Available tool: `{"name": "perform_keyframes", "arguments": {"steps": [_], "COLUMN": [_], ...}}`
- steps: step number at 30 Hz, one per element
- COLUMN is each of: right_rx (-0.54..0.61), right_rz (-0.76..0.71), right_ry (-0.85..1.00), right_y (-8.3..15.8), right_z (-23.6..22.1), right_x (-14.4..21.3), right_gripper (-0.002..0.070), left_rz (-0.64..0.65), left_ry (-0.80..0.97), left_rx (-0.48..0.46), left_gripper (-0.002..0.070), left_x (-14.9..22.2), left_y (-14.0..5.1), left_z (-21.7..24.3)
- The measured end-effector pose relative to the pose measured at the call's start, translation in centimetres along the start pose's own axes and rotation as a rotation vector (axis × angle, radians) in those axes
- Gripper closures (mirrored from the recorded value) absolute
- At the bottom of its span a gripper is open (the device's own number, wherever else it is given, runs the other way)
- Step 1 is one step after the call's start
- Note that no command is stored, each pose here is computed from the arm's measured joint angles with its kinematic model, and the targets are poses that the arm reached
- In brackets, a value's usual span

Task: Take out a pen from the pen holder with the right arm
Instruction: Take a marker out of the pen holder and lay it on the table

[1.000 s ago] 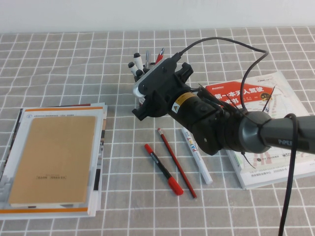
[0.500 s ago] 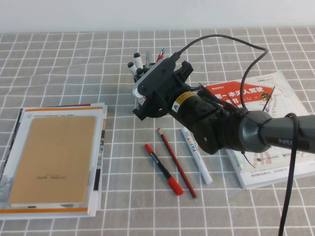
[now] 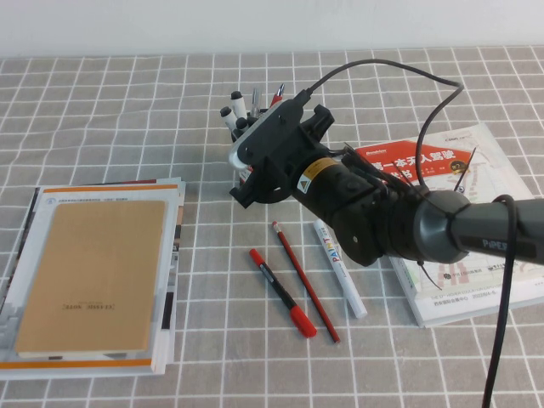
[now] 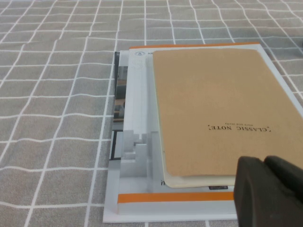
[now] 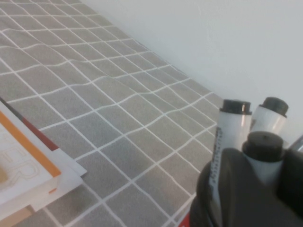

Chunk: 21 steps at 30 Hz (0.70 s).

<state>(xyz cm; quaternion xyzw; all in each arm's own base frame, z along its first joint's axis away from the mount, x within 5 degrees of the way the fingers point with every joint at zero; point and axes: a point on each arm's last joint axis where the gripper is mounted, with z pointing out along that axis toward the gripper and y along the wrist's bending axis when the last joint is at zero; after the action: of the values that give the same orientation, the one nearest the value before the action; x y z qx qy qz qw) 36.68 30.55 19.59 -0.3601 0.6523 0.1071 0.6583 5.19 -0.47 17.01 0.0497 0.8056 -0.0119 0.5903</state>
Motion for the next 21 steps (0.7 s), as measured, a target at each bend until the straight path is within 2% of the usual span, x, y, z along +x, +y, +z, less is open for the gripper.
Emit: {"name": "perform_keyframes", "arguments": {"steps": [6,21], "right_rx": [0.000,0.046], "right_rz": [0.008,0.007], "right_ry": [0.007,-0.115], "right_y": [-0.5,-3.0], "right_z": [-0.5,-3.5], "right_x": [-1.3,-8.1], "right_gripper": [0.0566,0.0566], "left_rz": [0.000,0.000], "left_ry": [0.000,0.000], "left_rx": [0.000,0.000], "left_gripper": [0.0678,0.0678], "left_x": [0.0,0.0], "left_y": [0.0,0.0], "left_z": [0.0,0.0]}}
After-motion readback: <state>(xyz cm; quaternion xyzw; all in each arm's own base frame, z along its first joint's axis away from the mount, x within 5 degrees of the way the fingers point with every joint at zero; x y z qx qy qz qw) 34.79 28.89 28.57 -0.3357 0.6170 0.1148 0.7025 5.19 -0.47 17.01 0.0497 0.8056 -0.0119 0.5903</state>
